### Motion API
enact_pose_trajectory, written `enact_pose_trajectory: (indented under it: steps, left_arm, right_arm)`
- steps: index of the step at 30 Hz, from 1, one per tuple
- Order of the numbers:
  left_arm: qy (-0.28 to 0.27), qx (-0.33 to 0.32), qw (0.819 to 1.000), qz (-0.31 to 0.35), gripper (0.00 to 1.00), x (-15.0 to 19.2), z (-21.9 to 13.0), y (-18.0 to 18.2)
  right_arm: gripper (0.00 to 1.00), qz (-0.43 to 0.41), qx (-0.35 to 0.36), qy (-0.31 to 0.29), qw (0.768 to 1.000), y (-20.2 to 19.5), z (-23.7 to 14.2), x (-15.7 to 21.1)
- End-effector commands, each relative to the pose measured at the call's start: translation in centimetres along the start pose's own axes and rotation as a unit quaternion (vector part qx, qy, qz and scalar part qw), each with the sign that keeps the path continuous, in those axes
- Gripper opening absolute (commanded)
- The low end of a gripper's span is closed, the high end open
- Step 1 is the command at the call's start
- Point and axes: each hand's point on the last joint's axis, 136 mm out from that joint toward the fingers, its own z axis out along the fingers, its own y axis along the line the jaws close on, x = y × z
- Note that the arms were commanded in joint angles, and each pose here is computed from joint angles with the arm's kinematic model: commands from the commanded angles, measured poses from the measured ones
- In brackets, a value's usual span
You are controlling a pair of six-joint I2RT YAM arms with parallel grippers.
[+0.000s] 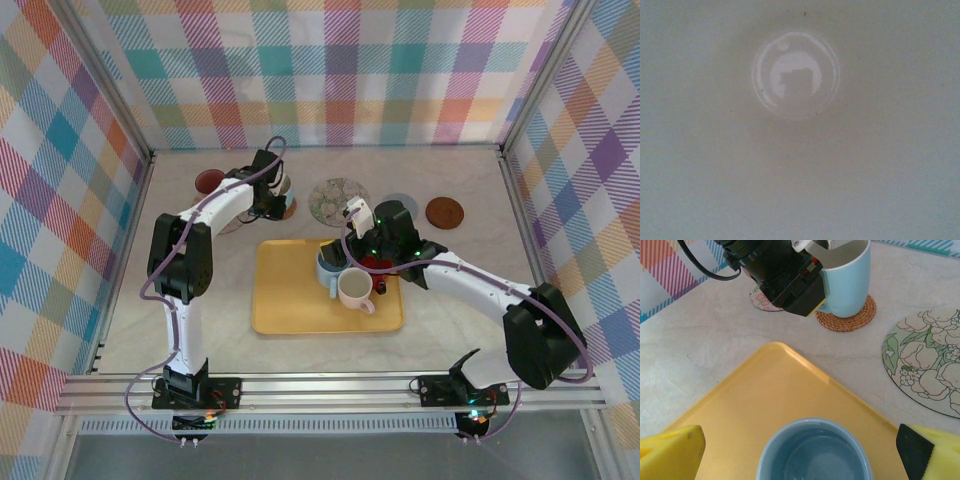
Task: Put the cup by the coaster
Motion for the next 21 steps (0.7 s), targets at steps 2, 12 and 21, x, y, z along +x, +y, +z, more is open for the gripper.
enact_pose_trajectory:
  steps: [2,12,21]
  left_arm:
    - [-0.038,0.005,0.999,-0.012,0.00,-2.5,-0.5,0.5]
    - [-0.030,0.010,0.999,-0.019,0.00,-2.2,0.9,1.0]
    - [-0.029,0.011,0.999,-0.025,0.05,-2.1,1.5,1.3]
  right_arm:
    - [0.99,-0.002,-0.009,-0.012,1.000,0.5,0.1,-1.2]
    - [0.99,0.000,-0.015,-0.011,1.000,0.6,0.3,-1.5]
    - [0.99,0.003,-0.026,-0.011,1.000,0.9,0.7,-1.7]
